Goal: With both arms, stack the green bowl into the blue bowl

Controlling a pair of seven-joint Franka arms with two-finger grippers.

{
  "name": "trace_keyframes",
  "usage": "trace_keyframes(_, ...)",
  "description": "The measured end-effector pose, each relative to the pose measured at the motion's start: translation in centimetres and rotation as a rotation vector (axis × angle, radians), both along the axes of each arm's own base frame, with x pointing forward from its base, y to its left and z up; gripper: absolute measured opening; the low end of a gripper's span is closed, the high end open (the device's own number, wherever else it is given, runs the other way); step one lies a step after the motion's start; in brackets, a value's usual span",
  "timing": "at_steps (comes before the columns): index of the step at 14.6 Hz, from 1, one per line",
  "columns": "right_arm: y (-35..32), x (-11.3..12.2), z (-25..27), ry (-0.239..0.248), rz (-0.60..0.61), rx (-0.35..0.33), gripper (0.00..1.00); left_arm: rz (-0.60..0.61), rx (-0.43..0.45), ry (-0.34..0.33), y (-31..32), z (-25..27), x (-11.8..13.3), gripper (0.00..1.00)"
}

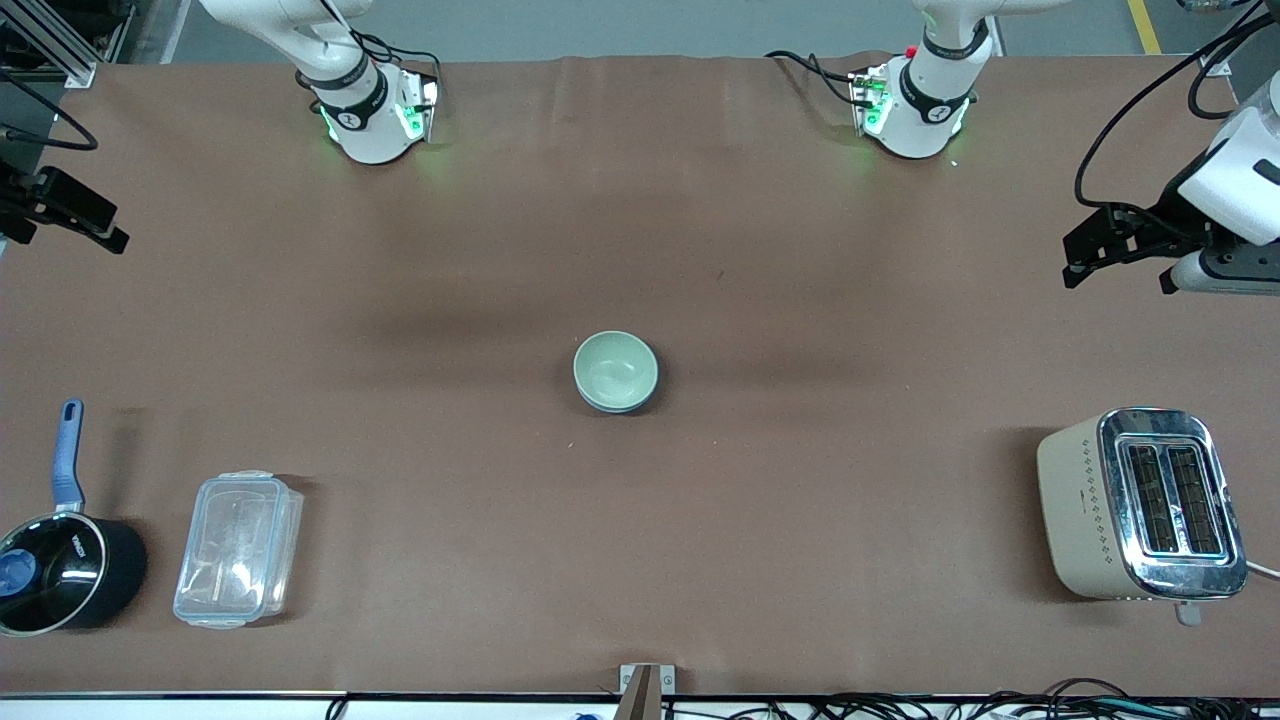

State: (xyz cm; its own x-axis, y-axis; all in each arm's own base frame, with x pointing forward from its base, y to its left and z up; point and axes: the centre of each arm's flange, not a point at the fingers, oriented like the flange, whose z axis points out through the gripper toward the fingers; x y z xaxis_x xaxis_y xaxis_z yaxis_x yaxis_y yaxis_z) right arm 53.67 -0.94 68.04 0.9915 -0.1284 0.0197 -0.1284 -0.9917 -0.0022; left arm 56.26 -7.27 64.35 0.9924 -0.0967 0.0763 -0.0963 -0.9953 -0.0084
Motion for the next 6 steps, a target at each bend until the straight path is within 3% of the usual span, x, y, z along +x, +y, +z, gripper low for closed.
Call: trace_keyframes(6,0.01,-0.02,0.07,0.000,0.001,0.001,1.00,0.000,-0.001,-0.008,-0.02,0.44,-0.03,1.00)
